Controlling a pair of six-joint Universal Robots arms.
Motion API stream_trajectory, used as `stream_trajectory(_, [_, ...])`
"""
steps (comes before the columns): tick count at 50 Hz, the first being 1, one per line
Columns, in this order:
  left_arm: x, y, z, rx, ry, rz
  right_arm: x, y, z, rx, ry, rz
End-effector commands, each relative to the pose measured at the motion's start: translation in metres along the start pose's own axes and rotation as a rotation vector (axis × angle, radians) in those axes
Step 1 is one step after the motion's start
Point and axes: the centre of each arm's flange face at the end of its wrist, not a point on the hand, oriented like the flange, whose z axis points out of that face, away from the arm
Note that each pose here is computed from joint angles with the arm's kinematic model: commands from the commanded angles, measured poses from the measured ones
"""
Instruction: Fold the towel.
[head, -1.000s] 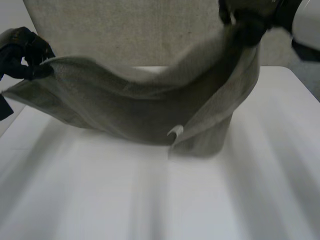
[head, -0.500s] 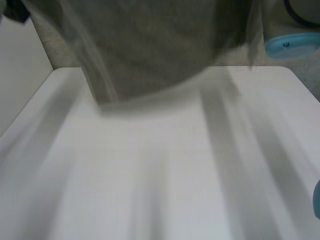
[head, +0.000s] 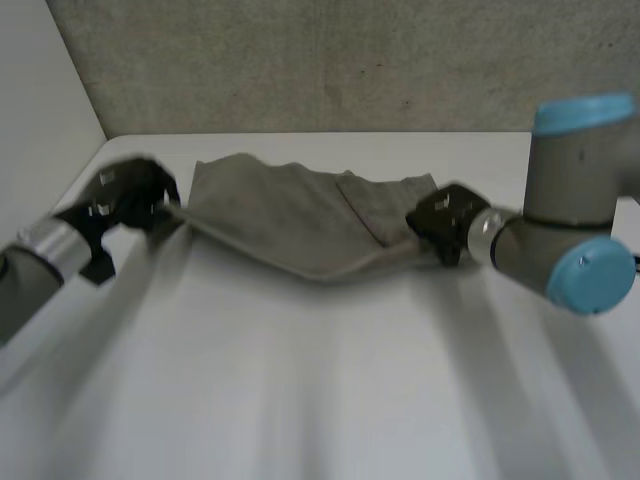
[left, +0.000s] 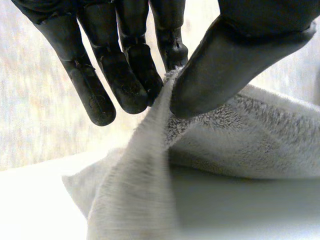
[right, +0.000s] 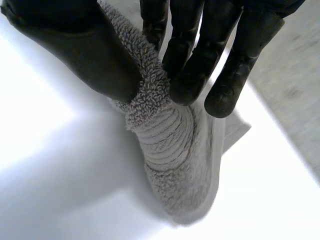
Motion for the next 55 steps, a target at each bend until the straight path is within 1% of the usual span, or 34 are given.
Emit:
stream_trajectory(1, [0.000, 0.042, -0.032, -0.162, -0.037, 0.081, -0.028, 0.033, -0.012, -0.046, -0.027, 0.003])
stream_trajectory(5, [0.003, 0.049, -0.040, -0.217, -0.040, 0.078, -0.035, 0.036, -0.023, -0.035, -0.020, 0.009])
stream_trajectory(7, [0.005, 0.051, -0.043, -0.246, -0.040, 0.072, -0.035, 0.035, -0.034, -0.012, 0.011, 0.012])
stream_trajectory(15, [0.007, 0.048, -0.043, -0.243, -0.046, 0.070, -0.036, 0.033, -0.054, 0.045, 0.055, 0.044])
stream_trajectory(19, [0.010, 0.048, -0.043, -0.241, -0.040, 0.071, -0.034, 0.036, -0.057, 0.046, 0.069, 0.058])
stream_trajectory(21, [0.011, 0.048, -0.043, -0.243, -0.037, 0.070, -0.020, 0.043, -0.054, 0.059, 0.123, 0.067])
stream_trajectory(24, [0.012, 0.049, -0.043, -0.244, -0.034, 0.070, -0.015, 0.046, -0.052, 0.077, 0.153, 0.062])
stream_trajectory(26, [0.016, 0.049, -0.043, -0.243, -0.024, 0.073, -0.008, 0.047, -0.046, 0.136, 0.196, 0.040])
stream_trajectory(29, [0.018, 0.049, -0.042, -0.244, -0.020, 0.072, -0.002, 0.047, -0.043, 0.172, 0.216, 0.031])
stream_trajectory(33, [0.019, 0.052, -0.043, -0.251, -0.017, 0.067, -0.003, 0.052, -0.037, 0.164, 0.202, 0.014])
stream_trajectory(38, [0.019, 0.056, -0.042, -0.261, -0.016, 0.060, -0.006, 0.072, -0.026, 0.100, 0.184, 0.015])
stream_trajectory(40, [0.019, 0.057, -0.043, -0.265, -0.016, 0.057, 0.000, 0.083, -0.029, 0.048, 0.183, 0.013])
stream_trajectory(43, [0.018, 0.058, -0.042, -0.268, -0.017, 0.054, 0.003, 0.087, -0.032, 0.019, 0.176, 0.006])
stream_trajectory(45, [0.018, 0.058, -0.042, -0.268, -0.017, 0.054, 0.001, 0.089, -0.042, -0.029, 0.138, 0.000])
stream_trajectory(46, [0.018, 0.058, -0.042, -0.268, -0.017, 0.054, 0.001, 0.089, -0.042, -0.029, 0.137, 0.000])
stream_trajectory(48, [0.018, 0.058, -0.043, -0.268, -0.017, 0.054, -0.003, 0.088, -0.050, -0.055, 0.089, 0.006])
stream_trajectory(55, [0.017, 0.061, -0.043, -0.275, -0.020, 0.048, -0.008, 0.088, -0.061, -0.039, 0.029, 0.027])
